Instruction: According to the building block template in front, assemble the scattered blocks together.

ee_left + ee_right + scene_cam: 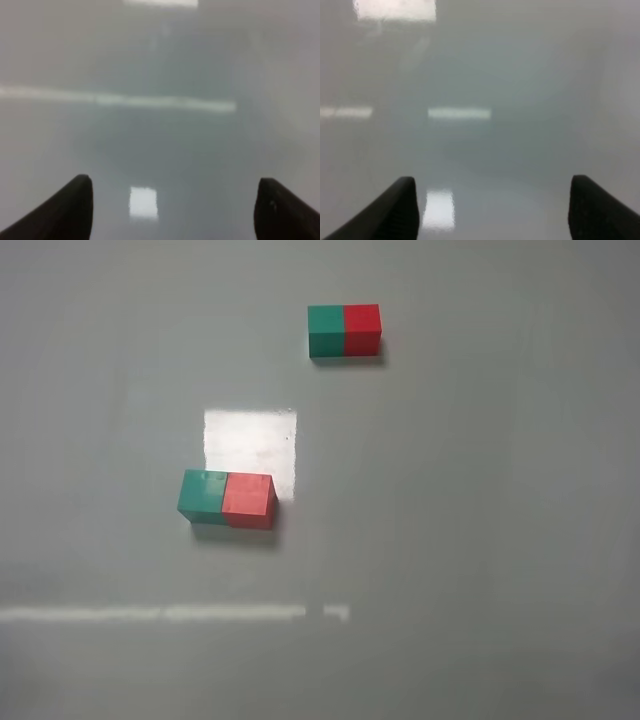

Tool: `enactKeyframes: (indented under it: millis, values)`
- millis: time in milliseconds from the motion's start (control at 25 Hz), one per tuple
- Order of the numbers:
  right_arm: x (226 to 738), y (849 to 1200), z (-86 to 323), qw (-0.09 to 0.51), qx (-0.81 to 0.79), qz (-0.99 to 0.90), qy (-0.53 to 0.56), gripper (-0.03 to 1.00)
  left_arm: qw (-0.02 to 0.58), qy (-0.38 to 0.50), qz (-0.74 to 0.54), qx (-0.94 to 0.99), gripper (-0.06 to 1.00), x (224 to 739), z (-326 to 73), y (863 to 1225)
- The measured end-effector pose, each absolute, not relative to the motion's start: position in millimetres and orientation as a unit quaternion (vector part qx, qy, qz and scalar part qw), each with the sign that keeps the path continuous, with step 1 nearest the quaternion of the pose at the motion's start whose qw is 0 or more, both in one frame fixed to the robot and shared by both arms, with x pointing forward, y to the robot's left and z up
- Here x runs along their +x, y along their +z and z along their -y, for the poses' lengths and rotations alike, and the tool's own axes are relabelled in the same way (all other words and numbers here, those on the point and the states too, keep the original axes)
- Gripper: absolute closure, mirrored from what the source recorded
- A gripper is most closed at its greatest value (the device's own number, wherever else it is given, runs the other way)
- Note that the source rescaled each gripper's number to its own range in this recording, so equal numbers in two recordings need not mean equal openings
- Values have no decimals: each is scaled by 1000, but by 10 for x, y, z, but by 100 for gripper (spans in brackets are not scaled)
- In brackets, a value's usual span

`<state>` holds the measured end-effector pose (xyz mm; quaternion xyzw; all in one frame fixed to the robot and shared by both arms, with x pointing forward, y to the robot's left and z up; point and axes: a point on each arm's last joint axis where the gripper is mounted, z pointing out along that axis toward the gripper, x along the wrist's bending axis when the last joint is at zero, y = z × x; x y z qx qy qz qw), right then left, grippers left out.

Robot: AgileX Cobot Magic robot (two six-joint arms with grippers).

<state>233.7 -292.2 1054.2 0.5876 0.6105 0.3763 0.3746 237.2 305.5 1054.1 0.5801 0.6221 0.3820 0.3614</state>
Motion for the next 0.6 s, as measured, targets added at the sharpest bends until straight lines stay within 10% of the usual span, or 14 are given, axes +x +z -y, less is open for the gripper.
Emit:
enactKeyframes:
  millis: [600]
  values:
    - [2337,10542,2922,375,588,-611,376,44,350,403,-642,550,20,2339,-3052,10540]
